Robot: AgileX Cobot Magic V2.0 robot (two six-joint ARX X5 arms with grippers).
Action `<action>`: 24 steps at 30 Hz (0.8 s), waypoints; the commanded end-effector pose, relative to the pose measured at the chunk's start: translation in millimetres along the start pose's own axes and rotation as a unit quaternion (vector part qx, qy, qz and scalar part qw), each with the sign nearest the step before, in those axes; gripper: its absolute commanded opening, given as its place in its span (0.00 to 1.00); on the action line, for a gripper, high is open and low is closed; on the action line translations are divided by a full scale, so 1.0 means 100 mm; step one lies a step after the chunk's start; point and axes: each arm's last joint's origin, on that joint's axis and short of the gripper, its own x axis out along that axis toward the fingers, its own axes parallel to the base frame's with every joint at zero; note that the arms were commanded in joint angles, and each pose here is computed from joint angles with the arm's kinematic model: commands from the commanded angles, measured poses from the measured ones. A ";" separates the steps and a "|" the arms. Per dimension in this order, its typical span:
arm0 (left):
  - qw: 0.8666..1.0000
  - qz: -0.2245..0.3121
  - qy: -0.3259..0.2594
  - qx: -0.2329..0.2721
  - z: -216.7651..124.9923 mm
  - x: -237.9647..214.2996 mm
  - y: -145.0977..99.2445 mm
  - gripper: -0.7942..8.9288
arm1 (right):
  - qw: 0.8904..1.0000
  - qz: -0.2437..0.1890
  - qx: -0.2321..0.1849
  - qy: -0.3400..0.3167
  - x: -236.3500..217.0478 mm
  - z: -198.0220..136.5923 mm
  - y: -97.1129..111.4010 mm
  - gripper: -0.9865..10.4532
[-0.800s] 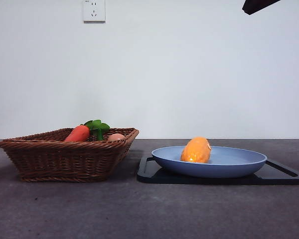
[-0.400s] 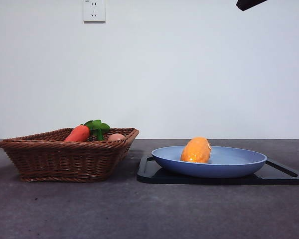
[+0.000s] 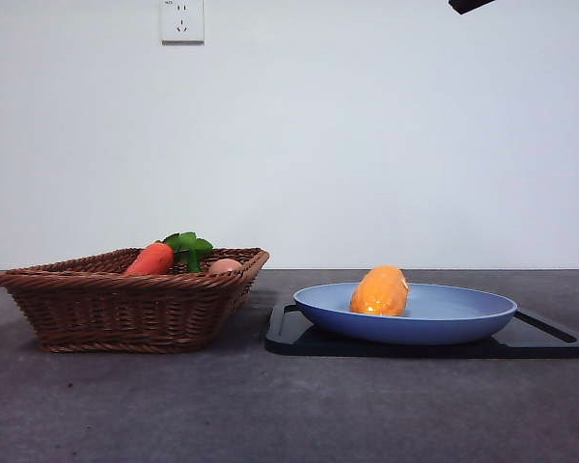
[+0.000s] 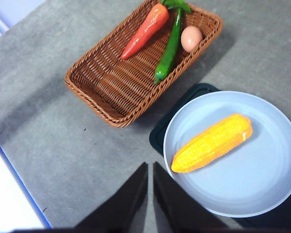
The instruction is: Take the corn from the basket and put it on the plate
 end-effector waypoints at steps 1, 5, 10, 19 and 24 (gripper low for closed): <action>1.000 0.001 0.001 -0.003 -0.11 -0.01 -0.01 0.09 | 1.000 0.001 -0.011 -0.010 -0.01 0.05 0.01 0.09; 1.000 0.001 0.011 -0.005 -0.24 -0.03 -0.02 0.09 | 1.000 0.001 -0.011 -0.010 -0.01 0.06 0.01 0.09; 1.000 -0.001 0.027 -0.007 -0.36 -0.05 -0.04 0.09 | 1.000 0.002 -0.011 -0.010 -0.01 0.06 0.01 0.09; 0.997 -0.004 0.070 -0.024 -0.52 -0.08 -0.06 0.09 | 1.000 0.001 -0.011 -0.010 -0.01 0.06 0.01 0.09; 0.996 -0.003 0.080 -0.037 -0.55 -0.08 -0.06 0.09 | 1.000 0.002 -0.011 -0.010 -0.01 0.06 0.01 0.09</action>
